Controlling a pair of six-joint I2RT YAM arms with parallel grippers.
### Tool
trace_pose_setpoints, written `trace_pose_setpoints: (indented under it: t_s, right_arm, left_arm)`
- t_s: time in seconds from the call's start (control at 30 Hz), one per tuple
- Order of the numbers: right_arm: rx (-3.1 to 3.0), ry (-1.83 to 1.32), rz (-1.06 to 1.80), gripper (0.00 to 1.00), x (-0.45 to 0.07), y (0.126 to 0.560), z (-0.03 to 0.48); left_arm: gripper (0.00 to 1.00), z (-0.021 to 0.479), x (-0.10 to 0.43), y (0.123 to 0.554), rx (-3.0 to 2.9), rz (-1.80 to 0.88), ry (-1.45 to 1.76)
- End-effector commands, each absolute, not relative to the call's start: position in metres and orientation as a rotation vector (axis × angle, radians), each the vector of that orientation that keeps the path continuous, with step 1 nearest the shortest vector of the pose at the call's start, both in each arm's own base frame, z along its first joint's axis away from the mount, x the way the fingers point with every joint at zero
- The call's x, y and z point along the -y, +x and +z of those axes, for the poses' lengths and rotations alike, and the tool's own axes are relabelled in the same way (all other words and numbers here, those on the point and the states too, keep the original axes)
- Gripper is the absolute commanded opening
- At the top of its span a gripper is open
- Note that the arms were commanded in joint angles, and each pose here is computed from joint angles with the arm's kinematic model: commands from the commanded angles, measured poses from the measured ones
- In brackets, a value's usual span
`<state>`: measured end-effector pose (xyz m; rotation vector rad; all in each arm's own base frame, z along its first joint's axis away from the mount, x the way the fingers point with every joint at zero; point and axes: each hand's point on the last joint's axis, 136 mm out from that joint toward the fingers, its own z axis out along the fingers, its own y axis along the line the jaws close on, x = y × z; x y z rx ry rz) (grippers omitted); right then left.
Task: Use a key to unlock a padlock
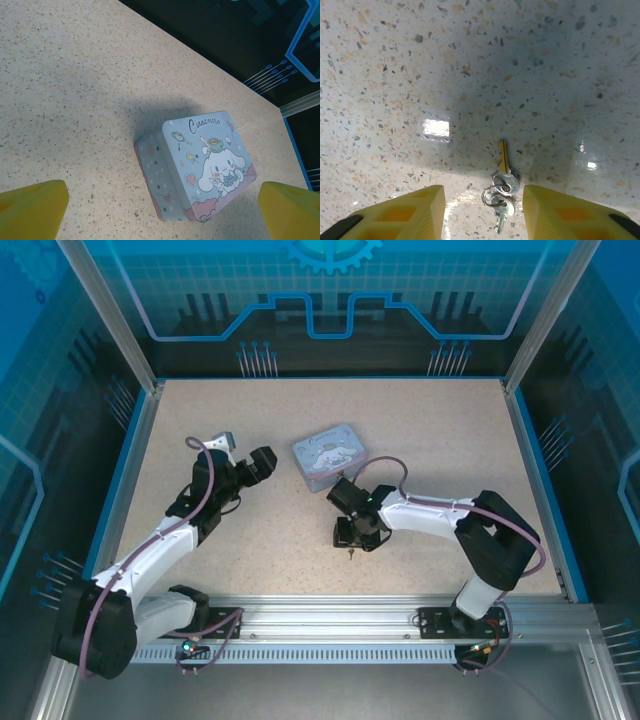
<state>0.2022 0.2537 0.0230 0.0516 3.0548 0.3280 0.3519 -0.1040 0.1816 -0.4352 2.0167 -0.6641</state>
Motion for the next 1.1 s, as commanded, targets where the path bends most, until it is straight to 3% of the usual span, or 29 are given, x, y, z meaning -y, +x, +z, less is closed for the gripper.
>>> trace_pose_setpoints:
  t_s: [0.0,0.2,0.8,1.07]
  right_arm:
    - [-3.091,0.025,0.309,0.44,-0.258,0.195,0.021]
    - [-3.116,0.023,0.291,0.4,-0.258,0.193,0.013]
    - [-3.06,-0.045,0.314,0.15,-0.261,0.203,0.016]
    - [-3.037,-0.066,0.322,0.12,-0.26,0.205,0.022]
  left_arm:
    - [0.99,0.179,0.104,0.351,-2.016,-0.682,-0.436]
    - [0.99,0.18,0.104,0.351,-2.015,-0.685,-0.433]
    - [0.99,0.182,0.104,0.349,-2.024,-0.672,-0.419]
    - [0.99,0.184,0.104,0.348,-2.025,-0.675,-0.418]
